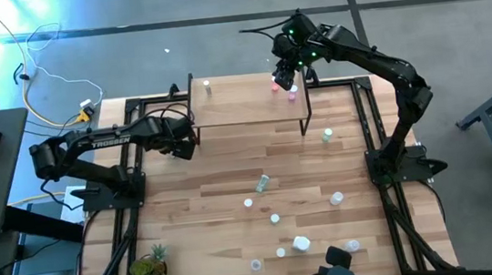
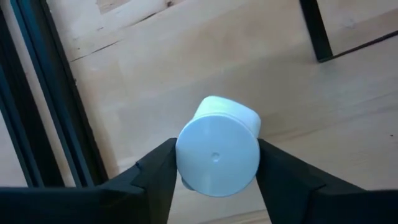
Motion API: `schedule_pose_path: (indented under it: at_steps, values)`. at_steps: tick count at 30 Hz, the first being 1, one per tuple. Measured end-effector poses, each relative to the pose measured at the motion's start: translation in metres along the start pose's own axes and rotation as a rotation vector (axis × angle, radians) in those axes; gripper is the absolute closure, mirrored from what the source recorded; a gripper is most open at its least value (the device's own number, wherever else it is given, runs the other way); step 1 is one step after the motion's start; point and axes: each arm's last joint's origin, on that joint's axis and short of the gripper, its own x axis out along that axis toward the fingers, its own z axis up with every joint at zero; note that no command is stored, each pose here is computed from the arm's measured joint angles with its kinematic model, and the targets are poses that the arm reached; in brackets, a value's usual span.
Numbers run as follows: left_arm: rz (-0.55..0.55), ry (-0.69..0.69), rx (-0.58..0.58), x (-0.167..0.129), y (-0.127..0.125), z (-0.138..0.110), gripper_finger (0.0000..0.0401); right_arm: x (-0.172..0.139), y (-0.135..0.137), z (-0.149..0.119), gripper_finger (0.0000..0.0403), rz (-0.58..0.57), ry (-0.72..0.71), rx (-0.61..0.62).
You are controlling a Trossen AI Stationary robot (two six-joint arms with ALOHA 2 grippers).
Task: Pick and place medicine bottles onto shelf by color
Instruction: Put the top white pill bottle on the shelf
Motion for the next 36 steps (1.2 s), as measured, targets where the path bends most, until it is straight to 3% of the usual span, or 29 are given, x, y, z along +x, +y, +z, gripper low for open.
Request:
schedule_pose_path:
  at_steps: [5, 16, 27, 36]
  values:
    - [-0.012, -0.003, 0.019, -0.002, 0.002, -0.001, 0.0242, 0.000, 0.000, 0.000, 0.0237, 0.001, 0.004, 0.001]
    - [-0.081, -0.020, 0.033, -0.024, 0.015, -0.005, 0.0238, 0.000, 0.000, 0.000, 0.0237, 0.001, 0.004, 0.000]
    - [-0.032, -0.133, 0.066, -0.089, 0.042, 0.003, 0.0238, 0.000, 0.000, 0.000, 0.0237, 0.001, 0.004, 0.000]
    - [-0.124, -0.320, 0.126, -0.159, 0.058, 0.022, 0.0238, 0.000, 0.000, 0.000, 0.0237, 0.001, 0.004, 0.000]
